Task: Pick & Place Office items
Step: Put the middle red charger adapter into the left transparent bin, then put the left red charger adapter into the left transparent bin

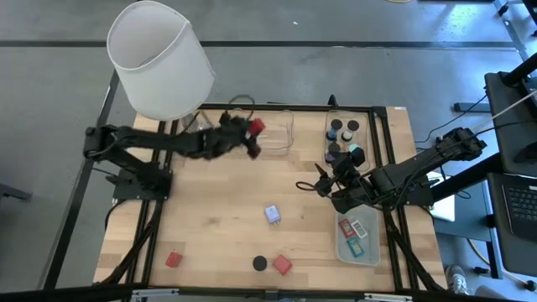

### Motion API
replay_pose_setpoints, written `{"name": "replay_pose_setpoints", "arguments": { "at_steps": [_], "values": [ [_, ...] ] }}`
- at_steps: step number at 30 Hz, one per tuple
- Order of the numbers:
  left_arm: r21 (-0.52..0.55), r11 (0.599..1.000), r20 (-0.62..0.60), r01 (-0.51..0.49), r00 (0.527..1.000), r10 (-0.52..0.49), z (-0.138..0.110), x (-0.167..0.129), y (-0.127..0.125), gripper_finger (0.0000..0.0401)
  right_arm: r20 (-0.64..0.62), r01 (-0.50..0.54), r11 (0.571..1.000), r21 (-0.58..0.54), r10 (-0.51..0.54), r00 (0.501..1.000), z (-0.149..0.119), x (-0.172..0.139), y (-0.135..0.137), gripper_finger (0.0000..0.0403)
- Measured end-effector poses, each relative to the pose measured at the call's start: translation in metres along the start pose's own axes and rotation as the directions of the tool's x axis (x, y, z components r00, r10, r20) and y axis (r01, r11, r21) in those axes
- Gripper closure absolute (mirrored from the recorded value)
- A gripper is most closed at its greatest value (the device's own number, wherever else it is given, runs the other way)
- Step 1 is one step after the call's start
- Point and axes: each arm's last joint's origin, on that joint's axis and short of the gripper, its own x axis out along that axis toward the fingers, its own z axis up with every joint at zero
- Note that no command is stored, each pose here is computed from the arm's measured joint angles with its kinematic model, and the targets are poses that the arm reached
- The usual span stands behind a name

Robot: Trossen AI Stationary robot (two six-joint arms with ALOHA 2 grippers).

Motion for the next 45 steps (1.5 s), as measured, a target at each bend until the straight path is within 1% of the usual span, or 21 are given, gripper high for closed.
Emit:
{"name": "replay_pose_setpoints", "arguments": {
  "at_steps": [3, 5, 9, 13, 18, 24, 30, 32, 36, 39, 41, 43, 45],
  "values": [
    [-0.082, 0.994, -0.077, -0.069, 0.995, 0.063, -0.012, 0.032, 0.021, 0.0200, 0.000, 0.000, 1.000, -0.011, 0.000, 1.000, 0.000, 0.000, 0.000, 0.0103],
    [-0.115, 0.990, -0.133, -0.087, 0.988, 0.072, -0.023, 0.049, 0.029, 0.0200, 0.000, 0.000, 0.999, -0.036, 0.000, 1.000, 0.000, 0.000, 0.000, 0.0103],
    [-0.119, 0.986, -0.213, -0.115, 0.973, 0.088, -0.044, 0.075, 0.038, 0.0200, 0.000, 0.003, 0.997, -0.078, -0.003, 1.000, 0.000, 0.001, 0.000, 0.0103],
    [-0.107, 0.983, -0.259, -0.149, 0.959, 0.117, -0.059, 0.090, 0.045, 0.0200, 0.005, 0.024, 0.996, -0.087, -0.024, 1.000, 0.002, 0.004, -0.002, 0.0103],
    [-0.102, 0.986, -0.288, -0.128, 0.953, 0.094, -0.066, 0.097, 0.047, 0.0200, 0.001, 0.052, 0.995, -0.090, -0.052, 0.999, 0.004, 0.010, -0.005, 0.0103],
    [-0.038, 0.994, -0.287, -0.105, 0.954, 0.090, -0.067, 0.098, 0.047, 0.0200, -0.006, 0.083, 0.992, -0.091, -0.084, 0.996, 0.007, 0.017, -0.009, 0.0103],
    [-0.025, 0.990, -0.268, -0.136, 0.955, 0.125, -0.065, 0.098, 0.047, 0.0141, -0.014, 0.097, 0.992, -0.084, -0.099, 0.995, 0.008, 0.021, -0.011, 0.0103],
    [-0.023, 0.989, -0.265, -0.143, 0.955, 0.132, -0.065, 0.098, 0.048, 0.0133, -0.015, 0.099, 0.992, -0.083, -0.101, 0.995, 0.009, 0.021, -0.011, 0.0103],
    [-0.035, 0.990, -0.246, -0.138, 0.961, 0.126, -0.062, 0.097, 0.047, 0.0132, -0.017, 0.099, 0.991, -0.085, -0.100, 0.995, 0.009, 0.022, -0.011, 0.0103],
    [-0.068, 0.994, -0.213, -0.089, 0.974, 0.073, -0.051, 0.089, 0.045, 0.0135, -0.021, 0.096, 0.991, -0.089, -0.099, 0.995, 0.008, 0.022, -0.011, 0.0103],
    [-0.087, 0.996, -0.187, -0.026, 0.982, 0.009, -0.039, 0.078, 0.042, 0.0137, -0.039, 0.081, 0.993, -0.091, -0.085, 0.996, 0.008, 0.022, -0.011, 0.0103],
    [-0.109, 0.990, -0.163, 0.087, 0.981, -0.104, -0.026, 0.062, 0.036, 0.0139, -0.056, 0.067, 0.994, -0.091, -0.073, 0.996, 0.007, 0.022, -0.010, 0.0103],
    [-0.123, 0.962, -0.167, 0.242, 0.951, -0.260, -0.016, 0.042, 0.027, 0.0142, -0.068, 0.057, 0.994, -0.090, -0.063, 0.996, 0.007, 0.022, -0.010, 0.0103]
  ]
}}
